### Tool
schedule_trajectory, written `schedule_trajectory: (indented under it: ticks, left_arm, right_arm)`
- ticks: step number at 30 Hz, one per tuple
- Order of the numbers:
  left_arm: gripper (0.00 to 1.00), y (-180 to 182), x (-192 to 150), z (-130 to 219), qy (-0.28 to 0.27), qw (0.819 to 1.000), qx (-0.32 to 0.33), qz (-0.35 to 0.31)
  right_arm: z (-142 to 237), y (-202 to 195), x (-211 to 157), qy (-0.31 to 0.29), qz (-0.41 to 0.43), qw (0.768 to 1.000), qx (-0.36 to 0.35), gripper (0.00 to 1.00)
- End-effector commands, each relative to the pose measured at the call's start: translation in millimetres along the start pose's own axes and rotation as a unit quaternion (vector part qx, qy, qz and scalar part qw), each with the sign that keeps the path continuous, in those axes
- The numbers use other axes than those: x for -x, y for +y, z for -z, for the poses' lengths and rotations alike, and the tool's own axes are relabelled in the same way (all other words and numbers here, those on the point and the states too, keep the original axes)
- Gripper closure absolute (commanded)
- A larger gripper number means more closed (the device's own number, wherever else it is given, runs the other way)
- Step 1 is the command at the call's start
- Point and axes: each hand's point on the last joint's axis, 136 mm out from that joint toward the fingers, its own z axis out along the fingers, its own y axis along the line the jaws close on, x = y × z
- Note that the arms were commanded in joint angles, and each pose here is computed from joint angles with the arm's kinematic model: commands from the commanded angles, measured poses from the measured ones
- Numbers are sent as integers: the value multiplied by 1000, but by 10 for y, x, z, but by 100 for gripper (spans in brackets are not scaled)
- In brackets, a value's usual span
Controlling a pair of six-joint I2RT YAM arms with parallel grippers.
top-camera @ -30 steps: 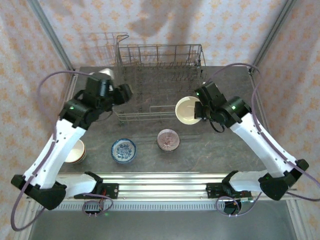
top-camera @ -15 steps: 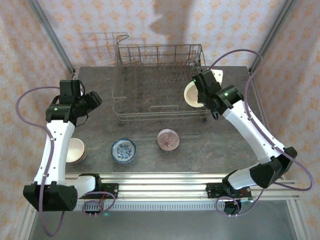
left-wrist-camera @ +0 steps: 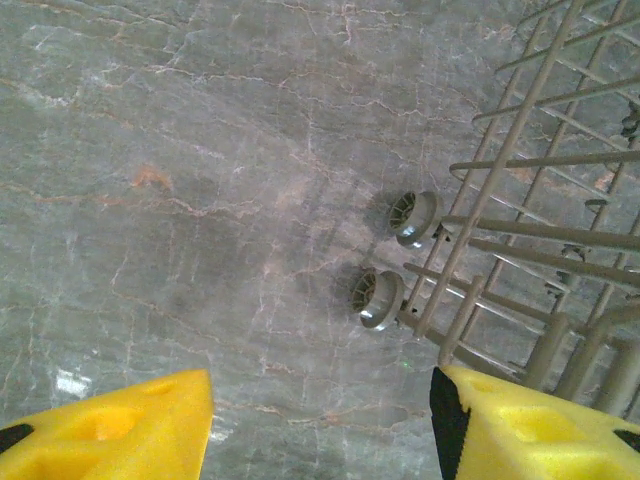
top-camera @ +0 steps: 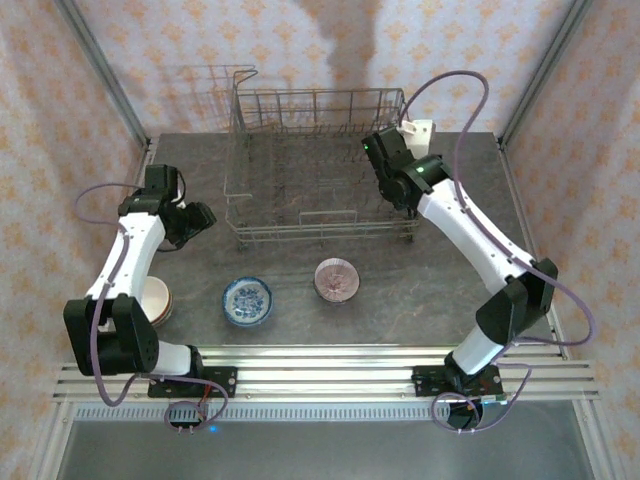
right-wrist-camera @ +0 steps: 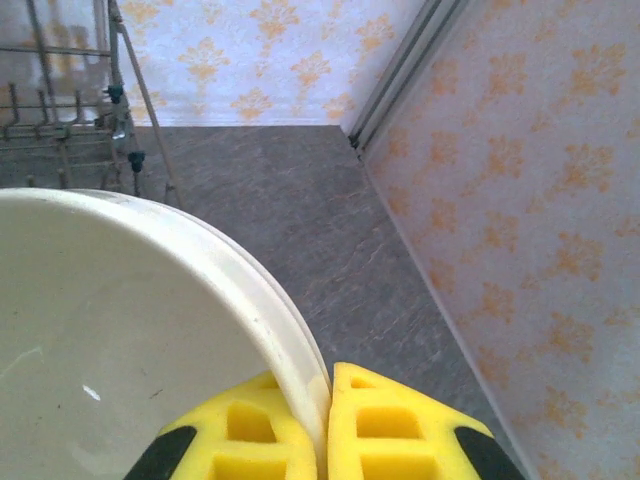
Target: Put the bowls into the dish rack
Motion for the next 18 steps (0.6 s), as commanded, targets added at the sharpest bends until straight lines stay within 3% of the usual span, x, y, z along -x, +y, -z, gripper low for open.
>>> schedule_trajectory:
  ticks: [1, 10, 18]
  left_arm:
    - [39, 21, 26, -82, 10, 1000, 10, -23]
    - [34, -123, -25, -334, 33, 997, 22, -68]
    - [31, -425, -239, -420, 44, 994, -9, -102]
  right_arm:
    - [-13, -154, 272, -43, -14, 997, -65, 100]
    - [-223, 60, 277, -45, 45, 992, -108, 100]
    - [-337, 123, 268, -48, 94, 983, -153, 100]
